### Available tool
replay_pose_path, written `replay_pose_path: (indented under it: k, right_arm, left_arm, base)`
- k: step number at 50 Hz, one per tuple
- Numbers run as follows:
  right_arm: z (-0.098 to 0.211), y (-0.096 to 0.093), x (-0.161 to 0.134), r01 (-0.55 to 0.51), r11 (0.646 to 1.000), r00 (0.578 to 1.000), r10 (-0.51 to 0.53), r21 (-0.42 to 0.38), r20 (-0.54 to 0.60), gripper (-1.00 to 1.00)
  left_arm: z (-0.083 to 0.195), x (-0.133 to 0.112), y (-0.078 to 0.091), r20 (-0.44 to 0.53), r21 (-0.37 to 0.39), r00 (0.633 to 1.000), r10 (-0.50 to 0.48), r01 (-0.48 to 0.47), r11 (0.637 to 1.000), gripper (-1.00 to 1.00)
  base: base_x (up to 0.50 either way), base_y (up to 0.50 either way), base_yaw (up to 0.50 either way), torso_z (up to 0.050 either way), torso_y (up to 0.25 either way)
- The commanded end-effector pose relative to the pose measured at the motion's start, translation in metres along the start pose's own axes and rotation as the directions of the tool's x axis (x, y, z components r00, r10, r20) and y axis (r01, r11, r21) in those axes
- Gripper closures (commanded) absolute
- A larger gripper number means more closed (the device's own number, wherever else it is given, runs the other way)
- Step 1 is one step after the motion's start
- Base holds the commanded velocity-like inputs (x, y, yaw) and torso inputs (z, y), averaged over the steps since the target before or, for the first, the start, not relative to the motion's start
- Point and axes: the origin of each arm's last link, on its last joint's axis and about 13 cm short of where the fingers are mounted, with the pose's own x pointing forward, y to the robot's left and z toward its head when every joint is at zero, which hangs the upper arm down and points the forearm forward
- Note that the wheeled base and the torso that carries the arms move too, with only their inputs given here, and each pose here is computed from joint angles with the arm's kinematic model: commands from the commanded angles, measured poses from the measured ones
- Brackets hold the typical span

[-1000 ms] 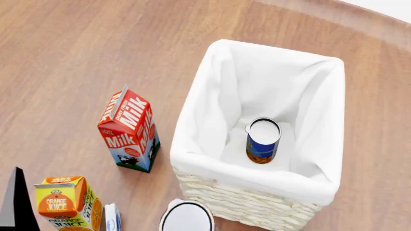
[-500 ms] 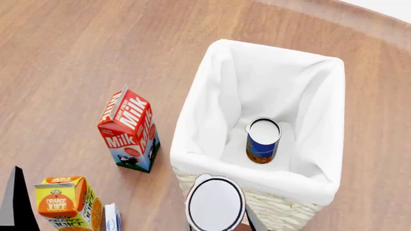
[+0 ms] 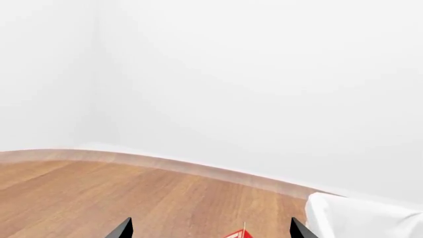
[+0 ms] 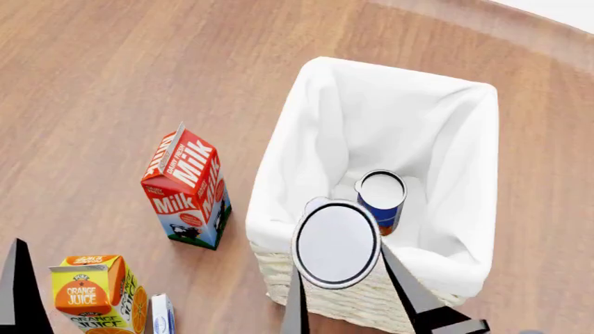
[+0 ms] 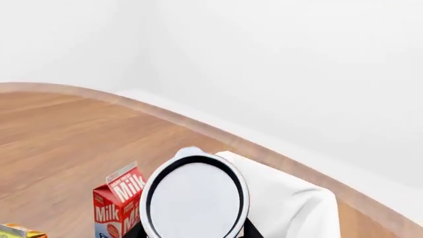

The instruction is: Pick up the alphabet soup and the tomato sauce, and put them in the basket.

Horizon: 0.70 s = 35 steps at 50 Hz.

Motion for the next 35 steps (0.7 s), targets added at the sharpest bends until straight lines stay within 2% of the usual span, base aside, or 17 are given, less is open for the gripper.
replay_pose_path:
  k: [1,15,24,32,35]
  right_arm:
    - [0.013,-0.008,0.017,0.007,1.000,0.996,-0.005,-0.029,0.086,1.00]
    - [0.019,-0.028,0.038,0.049,0.996,0.996,-0.043,-0.074,0.079,1.00]
    - [0.018,-0.042,0.051,0.064,0.995,0.997,-0.060,-0.070,0.056,1.00]
    - [0.029,-0.056,0.064,0.042,0.994,0.999,-0.041,-0.105,0.020,1.00]
    - [0.035,-0.061,0.069,0.035,0.989,0.999,-0.035,-0.147,0.002,1.00]
  left_arm:
    - [-0.001,0.004,0.001,0.020,-0.013,1.000,-0.002,0.002,1.000,-1.00]
    - [-0.002,0.005,0.002,0.020,-0.010,1.000,-0.001,0.001,1.000,-1.00]
    - [-0.002,0.004,0.001,0.017,-0.008,1.000,-0.001,0.001,1.000,-1.00]
    - [-0.003,0.005,0.002,0.015,-0.007,1.000,0.001,-0.001,1.000,-1.00]
    - [-0.003,0.005,0.002,0.015,-0.007,1.000,0.001,-0.001,1.000,-1.00]
  base:
    - [0.00,0.00,0.00,0.000,0.000]
    - [0.00,0.00,0.00,0.000,0.000]
    - [0.00,0.00,0.00,0.000,0.000]
    - [0.00,0.00,0.00,0.000,0.001]
    - [0.00,0.00,0.00,0.000,0.000]
